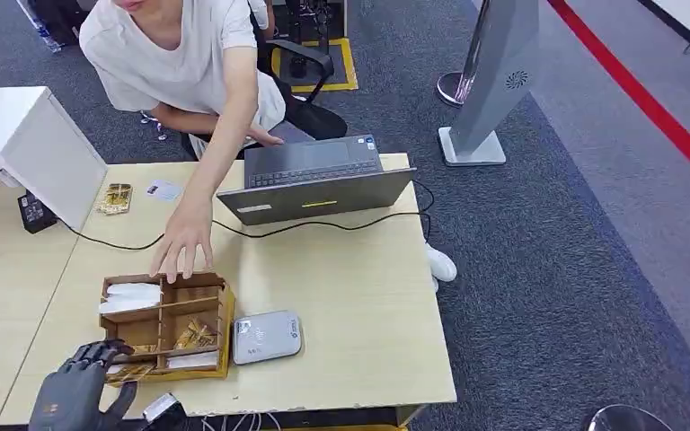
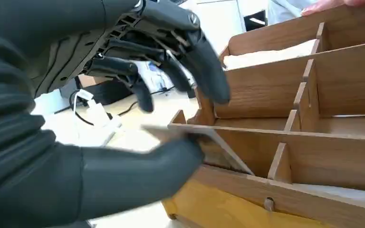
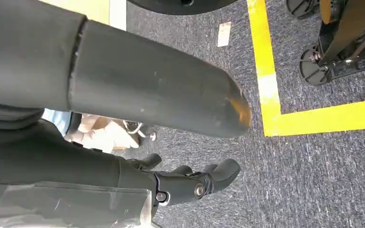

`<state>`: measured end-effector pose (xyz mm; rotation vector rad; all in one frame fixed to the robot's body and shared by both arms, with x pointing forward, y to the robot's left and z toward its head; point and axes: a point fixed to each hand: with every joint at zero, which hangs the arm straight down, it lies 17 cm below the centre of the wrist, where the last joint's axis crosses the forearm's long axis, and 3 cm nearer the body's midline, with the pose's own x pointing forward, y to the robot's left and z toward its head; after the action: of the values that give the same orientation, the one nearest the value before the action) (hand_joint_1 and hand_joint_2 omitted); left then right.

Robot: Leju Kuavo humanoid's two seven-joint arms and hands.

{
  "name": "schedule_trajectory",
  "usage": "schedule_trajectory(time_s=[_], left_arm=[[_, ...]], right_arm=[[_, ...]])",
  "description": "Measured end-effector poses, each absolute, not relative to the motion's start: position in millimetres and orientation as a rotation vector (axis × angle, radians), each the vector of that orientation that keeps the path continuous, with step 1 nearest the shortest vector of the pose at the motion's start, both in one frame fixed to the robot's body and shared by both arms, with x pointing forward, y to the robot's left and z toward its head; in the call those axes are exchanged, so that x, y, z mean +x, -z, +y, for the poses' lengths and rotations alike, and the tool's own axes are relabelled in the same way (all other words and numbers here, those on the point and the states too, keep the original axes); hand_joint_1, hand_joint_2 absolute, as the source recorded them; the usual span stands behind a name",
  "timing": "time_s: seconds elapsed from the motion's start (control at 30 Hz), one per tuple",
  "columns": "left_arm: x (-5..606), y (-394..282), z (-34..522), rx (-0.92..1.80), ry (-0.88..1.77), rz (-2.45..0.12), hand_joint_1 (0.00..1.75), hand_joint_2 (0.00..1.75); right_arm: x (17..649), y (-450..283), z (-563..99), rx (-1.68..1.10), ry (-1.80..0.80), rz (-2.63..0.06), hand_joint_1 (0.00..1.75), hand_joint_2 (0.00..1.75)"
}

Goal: Pass the card to the sensor for recognition and then transmit it.

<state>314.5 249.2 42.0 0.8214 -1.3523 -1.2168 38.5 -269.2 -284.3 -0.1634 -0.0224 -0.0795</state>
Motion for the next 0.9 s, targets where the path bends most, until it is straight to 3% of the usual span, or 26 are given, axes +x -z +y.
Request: schedule_trajectory(time_s=[0.9], left_arm=[[321.1, -57.8, 243.2, 0.864, 1.230, -1.410, 1.75, 1.75]], right_arm=[[40.1, 284.2, -271.3, -0.170, 0.072, -0.031, 0.00, 0.00]])
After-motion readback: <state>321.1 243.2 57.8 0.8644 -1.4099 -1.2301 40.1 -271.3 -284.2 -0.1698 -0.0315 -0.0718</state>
